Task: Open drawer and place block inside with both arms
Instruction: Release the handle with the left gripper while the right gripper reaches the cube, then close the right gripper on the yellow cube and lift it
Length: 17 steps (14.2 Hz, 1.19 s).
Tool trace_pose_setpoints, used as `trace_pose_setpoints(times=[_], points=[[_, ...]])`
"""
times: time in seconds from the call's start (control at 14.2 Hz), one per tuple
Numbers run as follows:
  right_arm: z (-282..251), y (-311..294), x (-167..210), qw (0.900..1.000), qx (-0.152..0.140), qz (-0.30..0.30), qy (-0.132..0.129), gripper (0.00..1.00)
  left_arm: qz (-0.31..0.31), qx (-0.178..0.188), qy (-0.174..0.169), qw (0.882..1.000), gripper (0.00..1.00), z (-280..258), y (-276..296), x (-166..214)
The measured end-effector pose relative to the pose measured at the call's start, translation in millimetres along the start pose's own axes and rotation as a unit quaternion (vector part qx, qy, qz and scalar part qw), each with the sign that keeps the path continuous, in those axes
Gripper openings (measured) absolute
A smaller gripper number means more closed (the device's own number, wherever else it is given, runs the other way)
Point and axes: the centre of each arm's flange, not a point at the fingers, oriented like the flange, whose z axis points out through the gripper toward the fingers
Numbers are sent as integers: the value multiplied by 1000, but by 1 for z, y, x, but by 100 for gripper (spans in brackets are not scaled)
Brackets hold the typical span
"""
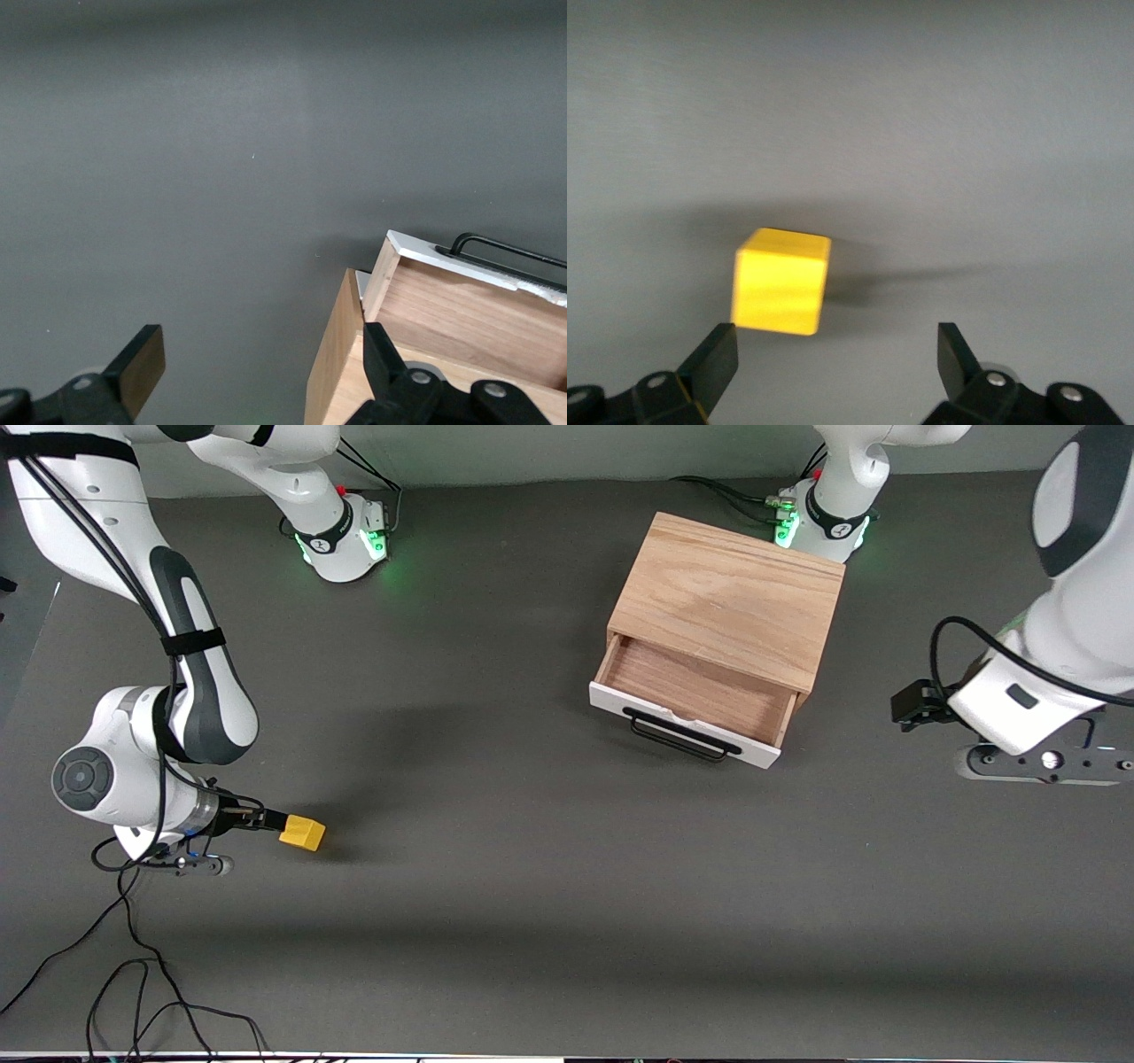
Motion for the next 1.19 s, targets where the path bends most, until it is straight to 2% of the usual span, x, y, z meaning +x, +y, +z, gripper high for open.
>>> trace_pose_setpoints(times=[0.21, 0.49, 0.7, 0.91, 1.19], points=[[19, -4, -10, 999, 10, 33, 8, 100, -1, -6, -2, 1000, 100, 2, -13, 1], [11, -20, -10, 998, 31, 46, 14, 100, 8, -14, -5, 1000, 100, 4, -27, 2], [14, -32, -9, 998, 33, 41, 28, 100, -8, -41, -5, 999, 100, 6, -47, 2], [38, -45, -10, 998, 31, 36, 37, 100, -19, -49, 21, 998, 100, 5, -56, -1], [66, -45, -11, 998, 27, 37, 30, 97, -57, -54, 65, 995, 100, 9, -34, -24]])
